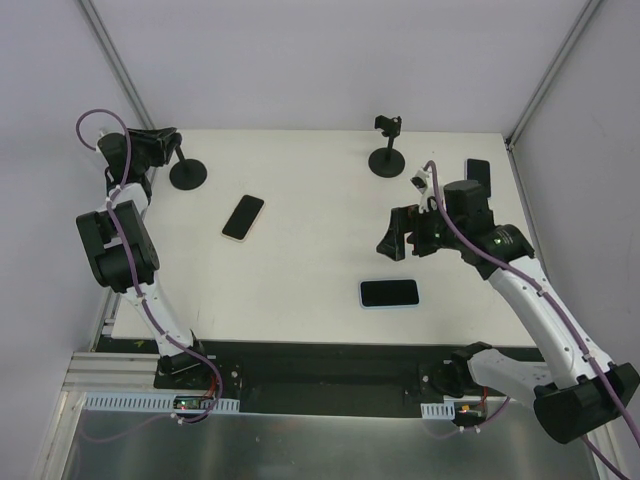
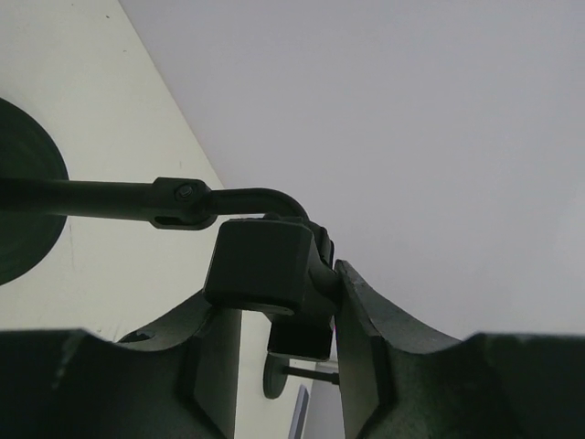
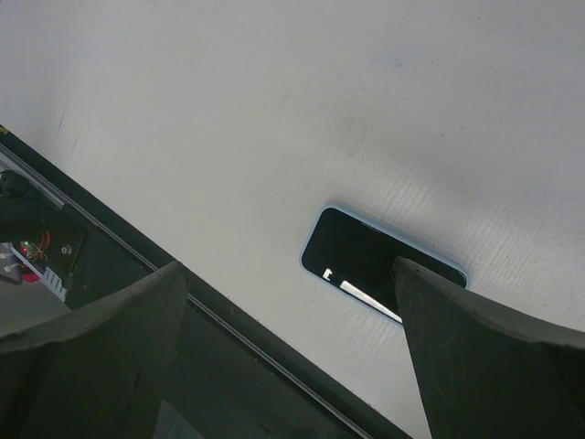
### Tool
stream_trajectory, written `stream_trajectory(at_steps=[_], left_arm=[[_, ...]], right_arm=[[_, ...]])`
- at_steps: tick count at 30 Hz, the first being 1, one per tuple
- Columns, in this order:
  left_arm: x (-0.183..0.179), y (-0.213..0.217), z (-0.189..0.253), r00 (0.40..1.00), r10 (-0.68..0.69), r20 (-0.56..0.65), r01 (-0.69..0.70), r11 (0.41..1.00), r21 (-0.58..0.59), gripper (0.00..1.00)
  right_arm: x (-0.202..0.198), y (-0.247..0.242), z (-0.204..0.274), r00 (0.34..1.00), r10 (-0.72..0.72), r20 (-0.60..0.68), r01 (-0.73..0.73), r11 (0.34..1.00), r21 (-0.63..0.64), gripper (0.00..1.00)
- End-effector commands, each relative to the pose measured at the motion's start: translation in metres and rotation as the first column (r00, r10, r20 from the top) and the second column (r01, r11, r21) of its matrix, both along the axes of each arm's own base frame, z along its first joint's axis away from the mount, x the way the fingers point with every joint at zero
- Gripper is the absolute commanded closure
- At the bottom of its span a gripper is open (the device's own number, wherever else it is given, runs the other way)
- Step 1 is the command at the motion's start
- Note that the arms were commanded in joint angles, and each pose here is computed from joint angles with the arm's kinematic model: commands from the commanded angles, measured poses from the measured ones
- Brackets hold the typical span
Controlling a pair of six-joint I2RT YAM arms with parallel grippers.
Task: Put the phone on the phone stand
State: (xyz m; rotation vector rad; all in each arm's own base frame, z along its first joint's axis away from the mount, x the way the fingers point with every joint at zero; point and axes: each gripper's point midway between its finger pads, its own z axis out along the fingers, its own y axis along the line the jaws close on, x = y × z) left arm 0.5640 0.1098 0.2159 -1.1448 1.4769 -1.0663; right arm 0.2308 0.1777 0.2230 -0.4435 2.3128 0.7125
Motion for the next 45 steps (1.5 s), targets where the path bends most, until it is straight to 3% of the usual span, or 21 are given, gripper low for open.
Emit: stream_trajectory(at_steps=[1,9,16,23,27,30,35,43,45], left_arm=[[-0.012,-0.014,0.047,0.986,-0.082,0.146,0.071,0.995,0.074,1.0],[-0.061,-0.062,0.086,0.952,-0.225,0.209,0.206,0.972,0.111,1.0],[-0.103,-0.155,0.109,0.857,-0.454,0.244,0.42,0.89,0.178,1.0],[-0.157,-0.242,0.086,0.829,-0.552,0.093,0.523,0.823,0.221,1.0],[-0.179,-0.269,0.066,0.883,-0.469,0.038,0.45,0.866,0.218,1.0],[-0.201,-0.298,0.042,0.892,-0.45,-0.031,0.45,0.885,0.119,1.0],[-0.21,-0.321,0.018,0.935,-0.343,-0.085,0.348,0.936,0.052,1.0],[-0.214,-0.342,0.011,0.925,-0.363,-0.11,0.363,0.932,-0.029,1.0],[-0.216,-0.347,0.011,0.913,-0.395,-0.102,0.393,0.919,-0.039,0.67]], right_arm=[[-0.001,-0.003,0.012,0.999,-0.01,0.047,0.01,1.0,0.005,0.04],[0.0,0.003,0.001,1.0,0.003,0.01,-0.003,1.0,0.018,0.04],[0.002,0.01,-0.003,1.0,0.017,-0.011,-0.017,0.999,0.038,0.04],[0.012,0.006,-0.023,0.995,-0.065,-0.079,0.065,0.998,-0.008,0.04],[0.012,0.005,-0.035,0.985,-0.109,-0.135,0.106,0.994,-0.028,0.04],[0.011,0.008,-0.039,0.984,-0.103,-0.144,0.1,0.995,-0.028,0.04],[0.01,0.015,-0.038,0.984,-0.092,-0.154,0.091,0.996,-0.013,0.04],[0.001,0.019,-0.042,0.985,-0.069,-0.16,0.066,0.997,-0.025,0.04],[0.0,0.021,-0.042,0.986,-0.057,-0.156,0.054,0.998,-0.023,0.04]])
